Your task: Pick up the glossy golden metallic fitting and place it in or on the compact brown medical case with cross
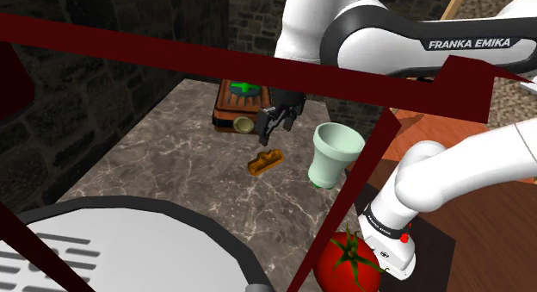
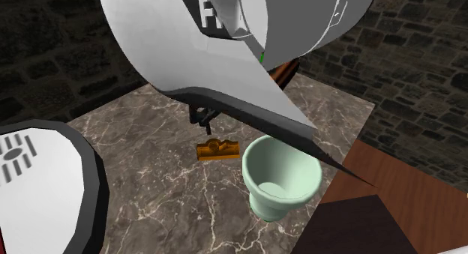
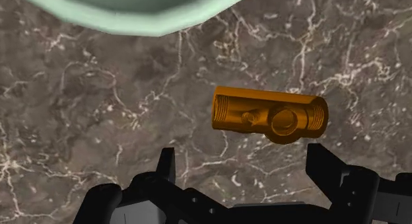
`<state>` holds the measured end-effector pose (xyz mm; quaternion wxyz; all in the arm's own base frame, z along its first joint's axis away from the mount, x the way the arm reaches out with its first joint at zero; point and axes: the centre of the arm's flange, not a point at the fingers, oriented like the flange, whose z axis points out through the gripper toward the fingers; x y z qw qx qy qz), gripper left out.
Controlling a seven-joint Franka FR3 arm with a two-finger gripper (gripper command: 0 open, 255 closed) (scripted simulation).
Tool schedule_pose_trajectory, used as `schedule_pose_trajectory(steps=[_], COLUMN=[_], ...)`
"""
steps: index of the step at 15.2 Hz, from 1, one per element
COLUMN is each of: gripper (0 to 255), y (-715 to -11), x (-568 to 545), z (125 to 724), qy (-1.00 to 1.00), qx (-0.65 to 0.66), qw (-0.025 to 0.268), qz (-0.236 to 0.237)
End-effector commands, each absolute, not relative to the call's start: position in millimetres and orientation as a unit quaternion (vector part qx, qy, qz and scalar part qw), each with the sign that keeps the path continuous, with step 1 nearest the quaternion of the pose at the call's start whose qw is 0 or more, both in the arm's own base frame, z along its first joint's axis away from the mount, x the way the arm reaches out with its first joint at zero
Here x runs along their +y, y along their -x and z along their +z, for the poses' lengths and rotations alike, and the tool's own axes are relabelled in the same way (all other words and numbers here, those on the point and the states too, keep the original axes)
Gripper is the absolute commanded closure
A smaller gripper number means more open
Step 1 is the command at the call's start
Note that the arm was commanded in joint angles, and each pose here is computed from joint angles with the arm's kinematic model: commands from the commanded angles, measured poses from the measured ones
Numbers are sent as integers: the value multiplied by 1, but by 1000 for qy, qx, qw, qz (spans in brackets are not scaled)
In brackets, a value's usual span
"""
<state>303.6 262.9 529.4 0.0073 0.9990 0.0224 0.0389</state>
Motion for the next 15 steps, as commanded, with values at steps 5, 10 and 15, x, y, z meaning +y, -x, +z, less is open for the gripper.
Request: schedule_pose_trajectory(steps=[5,10,15], gripper=[0,0,0], y=[-304,-308,-309], x=[320,319,318], z=[509,483,475], qy=[-997,-997,-997], qx=[26,26,26], qw=[22,22,22], qz=[69,69,69])
